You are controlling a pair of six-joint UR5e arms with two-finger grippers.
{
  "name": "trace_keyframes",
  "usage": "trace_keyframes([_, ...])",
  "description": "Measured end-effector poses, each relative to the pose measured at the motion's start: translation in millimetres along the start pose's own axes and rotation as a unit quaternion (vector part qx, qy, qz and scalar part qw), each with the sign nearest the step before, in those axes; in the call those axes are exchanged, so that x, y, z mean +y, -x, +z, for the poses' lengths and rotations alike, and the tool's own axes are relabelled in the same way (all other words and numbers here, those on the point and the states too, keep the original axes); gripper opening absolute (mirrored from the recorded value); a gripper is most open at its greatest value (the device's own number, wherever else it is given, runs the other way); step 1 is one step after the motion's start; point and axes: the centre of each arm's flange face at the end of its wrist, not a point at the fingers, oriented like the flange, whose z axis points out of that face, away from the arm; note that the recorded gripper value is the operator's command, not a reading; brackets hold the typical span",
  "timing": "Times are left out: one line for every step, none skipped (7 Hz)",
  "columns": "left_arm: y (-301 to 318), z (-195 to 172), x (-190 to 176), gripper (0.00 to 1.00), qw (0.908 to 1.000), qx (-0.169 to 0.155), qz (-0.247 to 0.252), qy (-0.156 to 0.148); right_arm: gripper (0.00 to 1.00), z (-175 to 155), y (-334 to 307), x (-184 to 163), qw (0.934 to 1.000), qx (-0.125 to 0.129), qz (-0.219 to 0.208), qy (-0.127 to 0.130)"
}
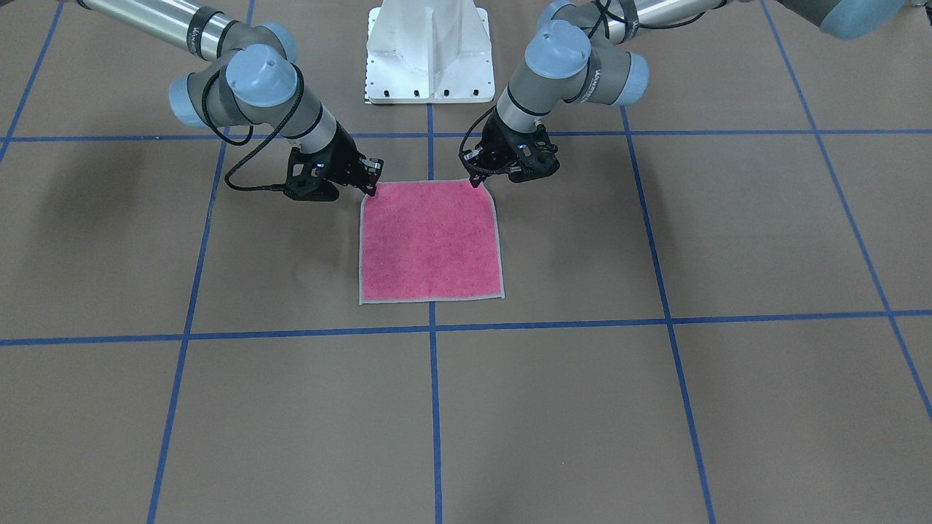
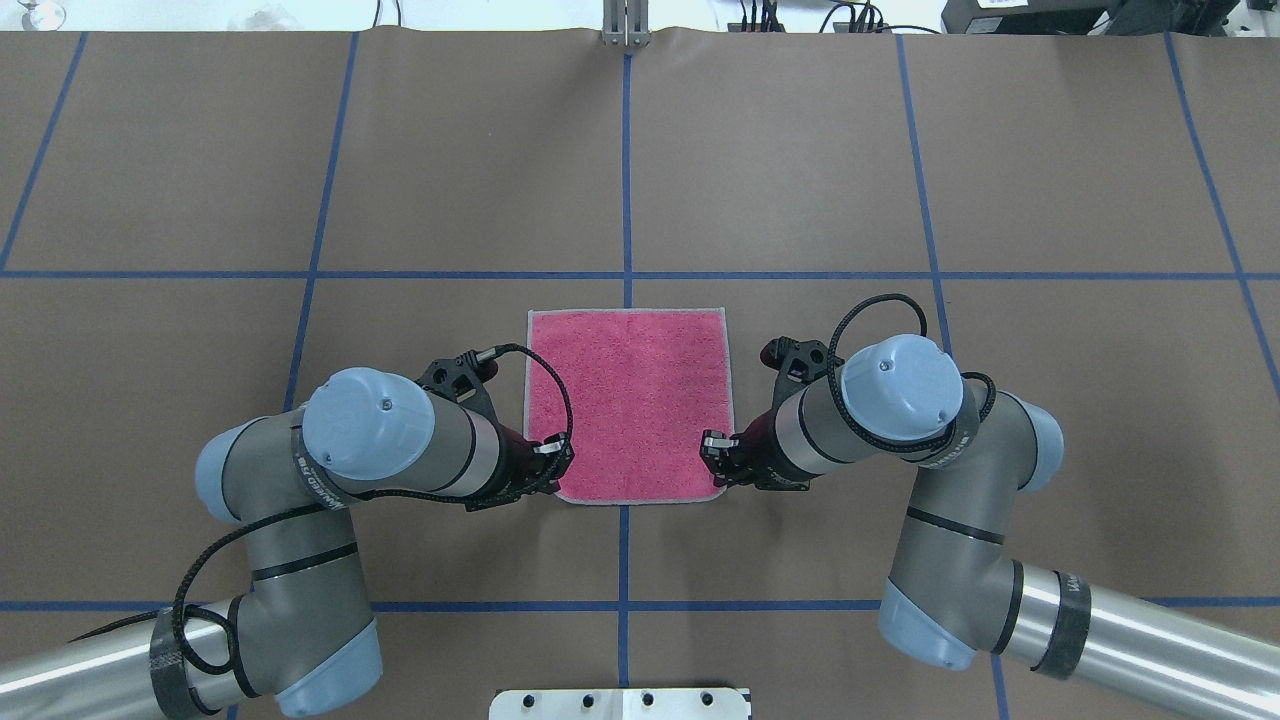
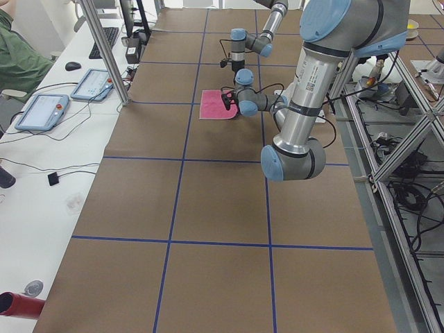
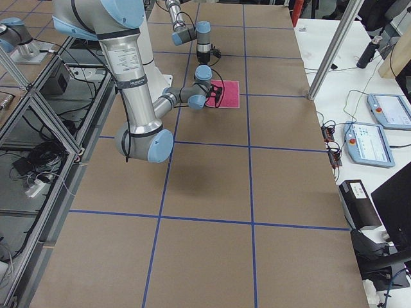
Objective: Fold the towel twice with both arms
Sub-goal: 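Grasp the near corners of the towel with both grippers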
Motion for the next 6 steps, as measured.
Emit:
trace_keyframes([-1.0, -1.6, -0.7, 0.0, 1.0, 0.002, 0.0, -0.001, 0.0, -2.7, 1.6, 0.3, 1.0, -0.003, -0.001, -0.001])
trace_keyframes([-4.0, -7.6, -2.9, 0.0, 1.0, 0.007, 0.0, -0.002, 0.0, -7.2, 5.1, 0.1, 1.0, -0.008, -0.002, -0.003])
trace_keyframes([-9.6, -19.7, -9.3, 0.0, 0.9998, 0.018, -0.001, -0.006, 0.0, -13.1, 9.7, -3.8, 0.9998, -0.015, 0.0, -0.009])
trace_keyframes([-14.2, -32.6, -22.1, 0.0, 0.9996, 0.026, -0.005, -0.011, 0.0, -22.2, 14.6, -14.0, 0.9996, -0.022, 0.005, -0.018])
trace_keyframes([-16.8, -43.3, -37.2, 0.0, 0.9994, 0.031, -0.009, -0.016, 0.0, -32.7, 19.0, -26.4, 0.9991, -0.03, 0.009, -0.028])
trace_keyframes([-20.1, -51.4, -51.9, 0.0, 0.9991, 0.034, -0.013, -0.023, 0.0, -44.2, 24.2, -39.2, 0.9985, -0.038, 0.012, -0.037])
